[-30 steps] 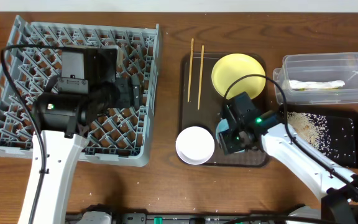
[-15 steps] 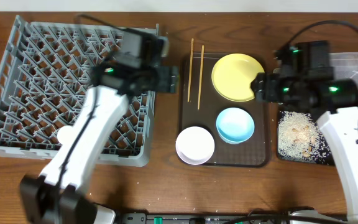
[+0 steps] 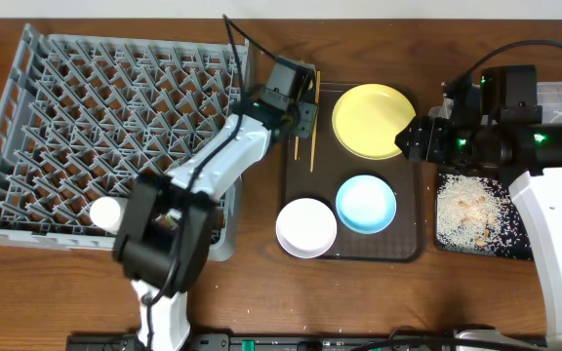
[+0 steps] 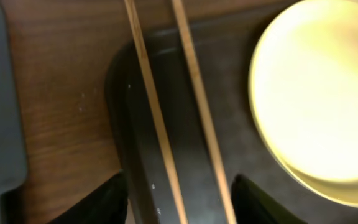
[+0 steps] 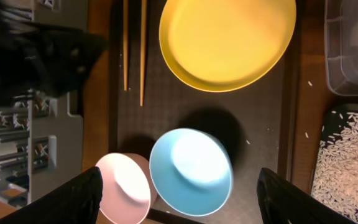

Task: Sort waste into correct bins and load items into the dishwasher
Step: 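Grasp a wooden chopstick on the dark tray with the left gripper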

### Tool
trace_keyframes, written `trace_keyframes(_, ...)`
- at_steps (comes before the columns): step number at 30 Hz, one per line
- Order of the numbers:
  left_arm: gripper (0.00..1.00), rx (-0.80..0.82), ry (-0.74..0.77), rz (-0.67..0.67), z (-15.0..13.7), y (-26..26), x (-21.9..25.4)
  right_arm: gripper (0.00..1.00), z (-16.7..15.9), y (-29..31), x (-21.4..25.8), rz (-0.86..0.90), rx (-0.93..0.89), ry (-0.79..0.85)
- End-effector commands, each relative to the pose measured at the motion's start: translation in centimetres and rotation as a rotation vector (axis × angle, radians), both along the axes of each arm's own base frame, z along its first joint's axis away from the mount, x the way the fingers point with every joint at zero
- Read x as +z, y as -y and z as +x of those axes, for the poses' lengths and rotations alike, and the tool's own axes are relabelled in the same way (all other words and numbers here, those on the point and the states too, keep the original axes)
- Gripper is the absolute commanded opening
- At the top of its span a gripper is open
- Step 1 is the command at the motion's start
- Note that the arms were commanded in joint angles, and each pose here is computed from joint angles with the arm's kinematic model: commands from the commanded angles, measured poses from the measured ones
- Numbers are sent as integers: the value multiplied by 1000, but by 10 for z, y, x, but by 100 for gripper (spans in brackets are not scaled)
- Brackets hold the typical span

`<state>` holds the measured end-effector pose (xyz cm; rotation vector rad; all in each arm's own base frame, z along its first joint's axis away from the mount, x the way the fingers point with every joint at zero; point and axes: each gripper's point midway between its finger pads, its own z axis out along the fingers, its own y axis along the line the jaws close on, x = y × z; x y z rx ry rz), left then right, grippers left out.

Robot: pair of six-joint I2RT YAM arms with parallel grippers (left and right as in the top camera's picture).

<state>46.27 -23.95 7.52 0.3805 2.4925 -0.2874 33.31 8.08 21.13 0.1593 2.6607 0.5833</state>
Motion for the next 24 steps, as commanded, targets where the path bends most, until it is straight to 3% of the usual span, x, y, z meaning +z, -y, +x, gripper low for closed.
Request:
trace_keyframes(1, 50, 19, 1, 26, 10, -2, -18, 77, 0, 0, 4, 20, -8, 1)
trace_keyframes(7, 45, 59, -42, 15, 12, -2, -45, 77, -1, 0, 3, 19, -8, -3)
trace_keyframes(19, 23, 59, -79, 36, 7, -4, -64, 77, 0, 0, 3, 19, -8, -2)
trace_keyframes(24, 23, 50, -90, 43, 2, -2, -69, 76, -1, 0, 3, 19, -8, -3)
